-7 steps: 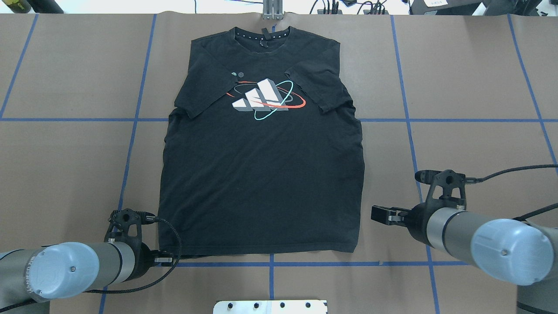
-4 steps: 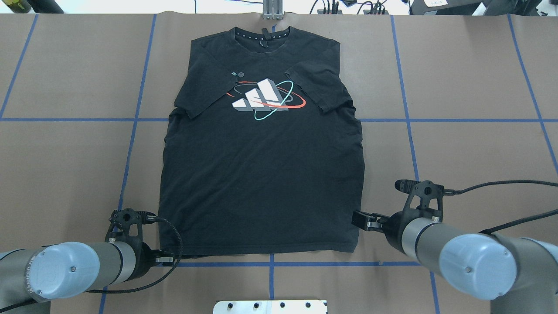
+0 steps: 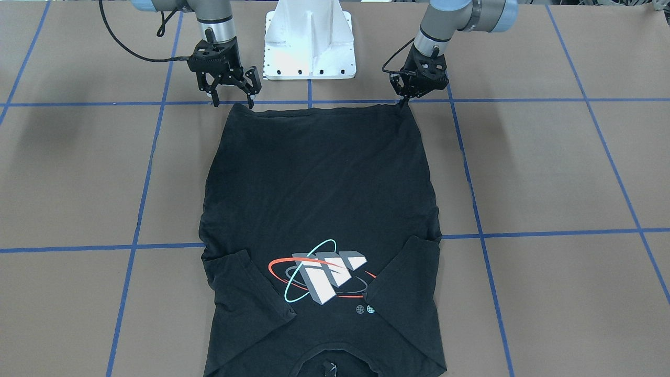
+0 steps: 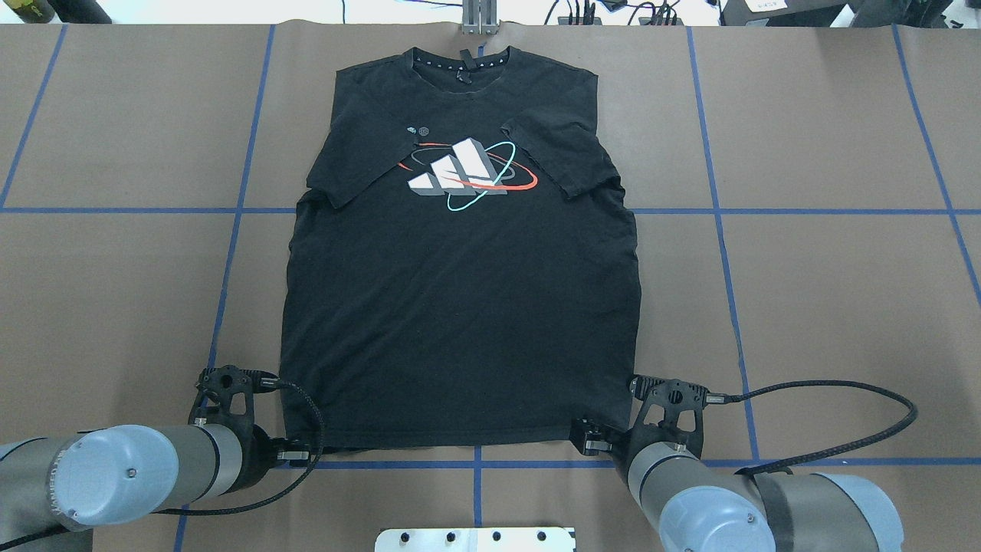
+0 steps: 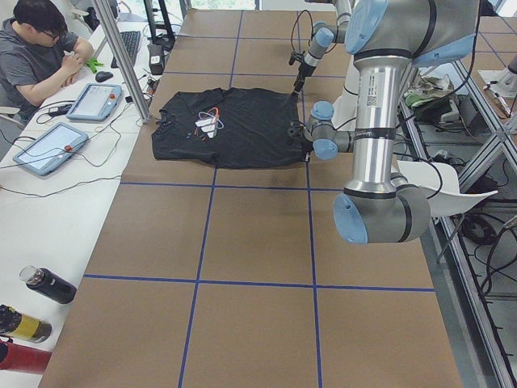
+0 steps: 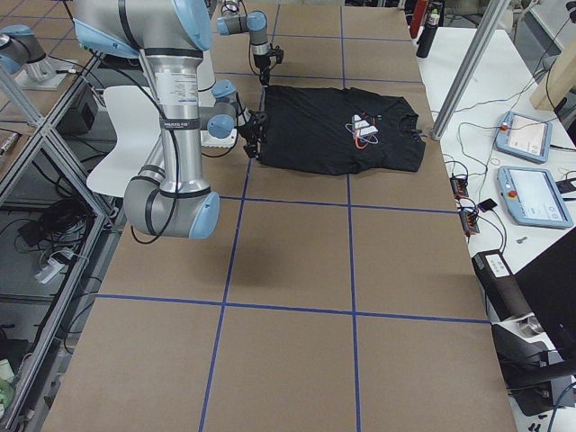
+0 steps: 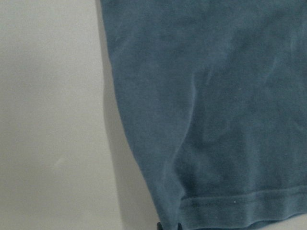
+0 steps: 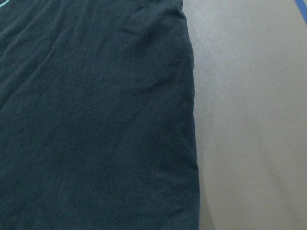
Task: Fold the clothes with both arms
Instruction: 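Grasp the hem corners with the left and right grippers, then lift the hem with both grippers and fold it toward the shirt's neck, then lay the hem near the collar and open both grippers, then move the left gripper to the folded shirt's side edge while right holds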
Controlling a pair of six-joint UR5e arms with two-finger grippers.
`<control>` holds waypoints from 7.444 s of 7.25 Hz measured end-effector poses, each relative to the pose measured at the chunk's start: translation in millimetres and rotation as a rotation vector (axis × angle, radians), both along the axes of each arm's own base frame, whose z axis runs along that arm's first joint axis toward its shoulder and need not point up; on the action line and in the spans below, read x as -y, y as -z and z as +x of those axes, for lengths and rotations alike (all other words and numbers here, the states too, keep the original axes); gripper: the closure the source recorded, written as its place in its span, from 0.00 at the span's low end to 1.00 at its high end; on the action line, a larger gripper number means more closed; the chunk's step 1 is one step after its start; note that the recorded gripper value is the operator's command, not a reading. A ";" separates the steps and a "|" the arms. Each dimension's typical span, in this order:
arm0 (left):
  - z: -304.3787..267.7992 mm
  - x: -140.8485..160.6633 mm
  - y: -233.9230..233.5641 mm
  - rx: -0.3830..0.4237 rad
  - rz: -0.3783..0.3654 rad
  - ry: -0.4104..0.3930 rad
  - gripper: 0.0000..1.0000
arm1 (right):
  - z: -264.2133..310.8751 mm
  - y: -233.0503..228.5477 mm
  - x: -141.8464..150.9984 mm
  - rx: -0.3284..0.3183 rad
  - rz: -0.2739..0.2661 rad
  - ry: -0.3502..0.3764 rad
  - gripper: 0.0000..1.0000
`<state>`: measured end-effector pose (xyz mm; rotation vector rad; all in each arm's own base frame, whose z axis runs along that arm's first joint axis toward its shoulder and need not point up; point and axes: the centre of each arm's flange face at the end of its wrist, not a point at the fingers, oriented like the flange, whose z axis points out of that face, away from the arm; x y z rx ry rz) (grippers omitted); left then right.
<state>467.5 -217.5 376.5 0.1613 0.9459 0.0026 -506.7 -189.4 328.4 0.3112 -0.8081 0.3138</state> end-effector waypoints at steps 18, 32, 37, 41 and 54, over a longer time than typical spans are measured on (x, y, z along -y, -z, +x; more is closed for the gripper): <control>-91.6 9.4 109.1 -0.113 0.020 -0.096 1.00 | 117.7 89.1 54.2 0.124 -0.073 0.042 1.00; -158.0 211.9 176.8 -0.075 0.130 0.330 1.00 | 148.6 131.0 213.0 0.091 -0.052 -0.250 1.00; -69.8 316.4 135.8 -0.012 0.176 0.429 1.00 | 95.0 107.5 327.4 0.047 -0.008 -0.308 1.00; -32.9 368.5 99.8 0.086 0.245 0.402 1.00 | 59.3 87.3 410.7 0.000 0.018 -0.330 1.00; -76.8 262.7 3.5 -0.061 0.363 0.161 0.00 | 99.3 63.5 399.3 -0.014 0.065 -0.048 0.00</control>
